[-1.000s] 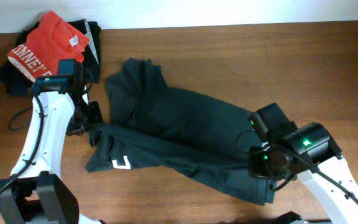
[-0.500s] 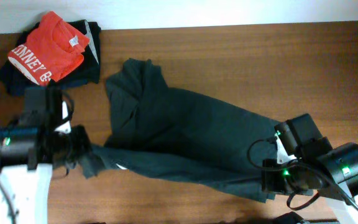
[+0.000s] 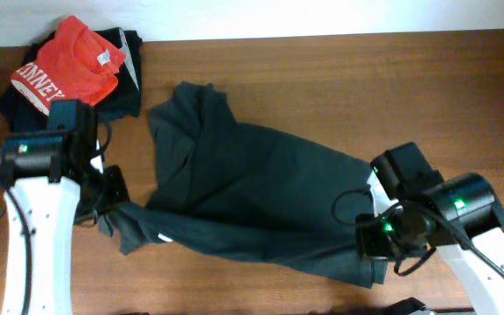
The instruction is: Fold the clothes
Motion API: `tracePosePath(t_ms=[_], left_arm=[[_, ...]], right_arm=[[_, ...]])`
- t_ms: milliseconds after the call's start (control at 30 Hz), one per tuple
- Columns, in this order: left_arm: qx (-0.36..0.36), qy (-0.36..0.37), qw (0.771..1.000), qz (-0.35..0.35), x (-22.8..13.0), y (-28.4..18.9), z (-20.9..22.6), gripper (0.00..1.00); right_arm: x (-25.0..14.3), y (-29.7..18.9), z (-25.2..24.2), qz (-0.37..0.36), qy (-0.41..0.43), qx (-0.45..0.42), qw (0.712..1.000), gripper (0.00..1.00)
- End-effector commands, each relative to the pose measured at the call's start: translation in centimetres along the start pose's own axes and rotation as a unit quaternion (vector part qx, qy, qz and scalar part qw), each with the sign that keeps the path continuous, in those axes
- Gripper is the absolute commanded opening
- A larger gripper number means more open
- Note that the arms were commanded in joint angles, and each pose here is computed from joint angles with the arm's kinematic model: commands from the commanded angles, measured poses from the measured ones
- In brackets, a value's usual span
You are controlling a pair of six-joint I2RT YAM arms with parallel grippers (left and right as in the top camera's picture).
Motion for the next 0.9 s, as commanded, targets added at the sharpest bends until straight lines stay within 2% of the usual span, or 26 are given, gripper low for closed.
tracePosePath(t_ms=[0,200,333,367,600,633,667,700,833,867], left_arm=[[0.023,-0.013,1.000,0.015,2.2,2.5,-1.0,0.00],[0.045,-0.008,0.998,0.047,4.5,6.4,-2.5,0.04],[0.026,-0.007,1.000,0.012,6.3,7.0,-3.5,0.25],[0.025,-0.007,1.000,0.009,6.4,7.0,-3.6,0.25],[0.025,0.003,1.000,0.014,6.2,7.0,-3.7,0.24],[0.026,0.003,1.000,0.016,6.1,7.0,-3.6,0.25],[0.023,0.004,0.999,0.023,5.9,7.0,-3.7,0.35],[0.020,0.004,0.999,0.029,5.7,7.0,-3.7,0.37],[0.005,0.015,0.998,0.063,4.4,7.2,-4.2,0.38],[-0.002,0.032,0.997,0.073,3.8,7.4,-4.8,0.38]], right_arm=[[1.3,0.1,-0.5,-0.006,-0.003,-0.024,1.000,0.04],[2.7,1.3,-0.9,0.024,-0.004,-0.045,0.999,0.04],[3.9,1.9,-1.1,0.020,-0.010,-0.054,0.998,0.07],[4.1,2.0,-1.4,0.019,-0.005,-0.058,0.998,0.04],[4.7,1.5,-4.1,0.006,0.051,-0.079,0.996,0.04],[4.7,1.4,-4.7,0.004,0.058,-0.093,0.994,0.04],[4.8,1.2,-5.5,0.001,0.069,-0.108,0.992,0.04],[4.8,1.1,-6.0,0.000,0.078,-0.111,0.991,0.04],[4.7,0.7,-8.1,-0.006,0.120,-0.132,0.984,0.04],[4.6,0.6,-8.6,-0.007,0.133,-0.133,0.982,0.08]])
Point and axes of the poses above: each gripper's point midway between its finger pads, its own y axis out along the fingers, its own z axis along the line the jaws close on, x = y × z, the point moved 5 cm from there along -y, back along the fingers, and after that the axes turned 10 degrees about -y, right-handed, at the moved point
